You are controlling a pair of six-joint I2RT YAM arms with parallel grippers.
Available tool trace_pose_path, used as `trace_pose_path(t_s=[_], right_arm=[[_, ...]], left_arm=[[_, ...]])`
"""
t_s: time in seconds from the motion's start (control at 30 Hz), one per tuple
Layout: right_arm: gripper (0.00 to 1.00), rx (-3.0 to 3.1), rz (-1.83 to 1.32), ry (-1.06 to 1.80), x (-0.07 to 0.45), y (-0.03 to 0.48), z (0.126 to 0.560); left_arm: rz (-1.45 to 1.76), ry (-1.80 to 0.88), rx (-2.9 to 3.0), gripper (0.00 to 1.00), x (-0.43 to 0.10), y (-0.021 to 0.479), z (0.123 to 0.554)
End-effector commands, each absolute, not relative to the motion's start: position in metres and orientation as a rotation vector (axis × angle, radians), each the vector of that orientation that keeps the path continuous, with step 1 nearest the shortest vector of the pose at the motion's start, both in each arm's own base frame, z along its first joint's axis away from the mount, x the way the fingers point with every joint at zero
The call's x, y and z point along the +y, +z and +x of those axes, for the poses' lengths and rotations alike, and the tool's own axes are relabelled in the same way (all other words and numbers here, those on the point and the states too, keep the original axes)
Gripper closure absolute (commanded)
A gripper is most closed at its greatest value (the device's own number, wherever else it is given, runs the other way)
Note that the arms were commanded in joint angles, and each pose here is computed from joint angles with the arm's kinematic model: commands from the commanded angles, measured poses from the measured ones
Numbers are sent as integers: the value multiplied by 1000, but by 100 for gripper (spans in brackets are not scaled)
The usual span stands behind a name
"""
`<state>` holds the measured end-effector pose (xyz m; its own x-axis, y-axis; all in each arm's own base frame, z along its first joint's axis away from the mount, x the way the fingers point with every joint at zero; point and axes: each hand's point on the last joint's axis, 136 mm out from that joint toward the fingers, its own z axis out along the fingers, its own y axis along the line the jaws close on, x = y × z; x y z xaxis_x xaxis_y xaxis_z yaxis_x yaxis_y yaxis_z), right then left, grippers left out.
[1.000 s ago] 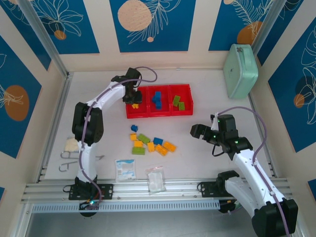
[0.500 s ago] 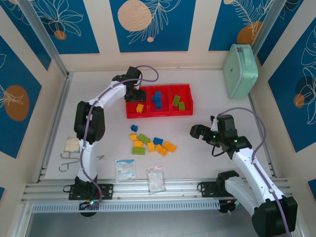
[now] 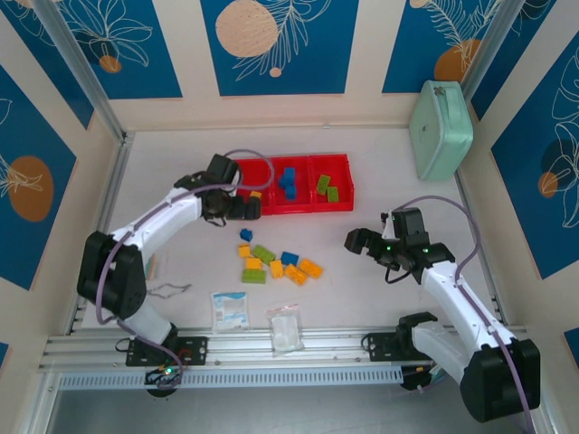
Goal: Sort the legos into containers by color
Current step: Pick up the lego from the center of the table.
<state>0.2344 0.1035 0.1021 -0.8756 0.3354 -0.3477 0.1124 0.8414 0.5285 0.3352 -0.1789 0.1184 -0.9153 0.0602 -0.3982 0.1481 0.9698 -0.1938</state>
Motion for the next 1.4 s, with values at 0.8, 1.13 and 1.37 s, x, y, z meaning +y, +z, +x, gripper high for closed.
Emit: trace_pose_path(t_s=[0.8,1.13,1.37], right_arm=[[0,2605,228,748,128,103,244],[0,2597,257,734,125,101,243],[0,2535,321,664,110,107,243]], left_arm=[[-15,-271,2978,49,-170,17,281],[18,-404,2966,63,-185,26,279],[75,-420,2829,67,-188,79,291]])
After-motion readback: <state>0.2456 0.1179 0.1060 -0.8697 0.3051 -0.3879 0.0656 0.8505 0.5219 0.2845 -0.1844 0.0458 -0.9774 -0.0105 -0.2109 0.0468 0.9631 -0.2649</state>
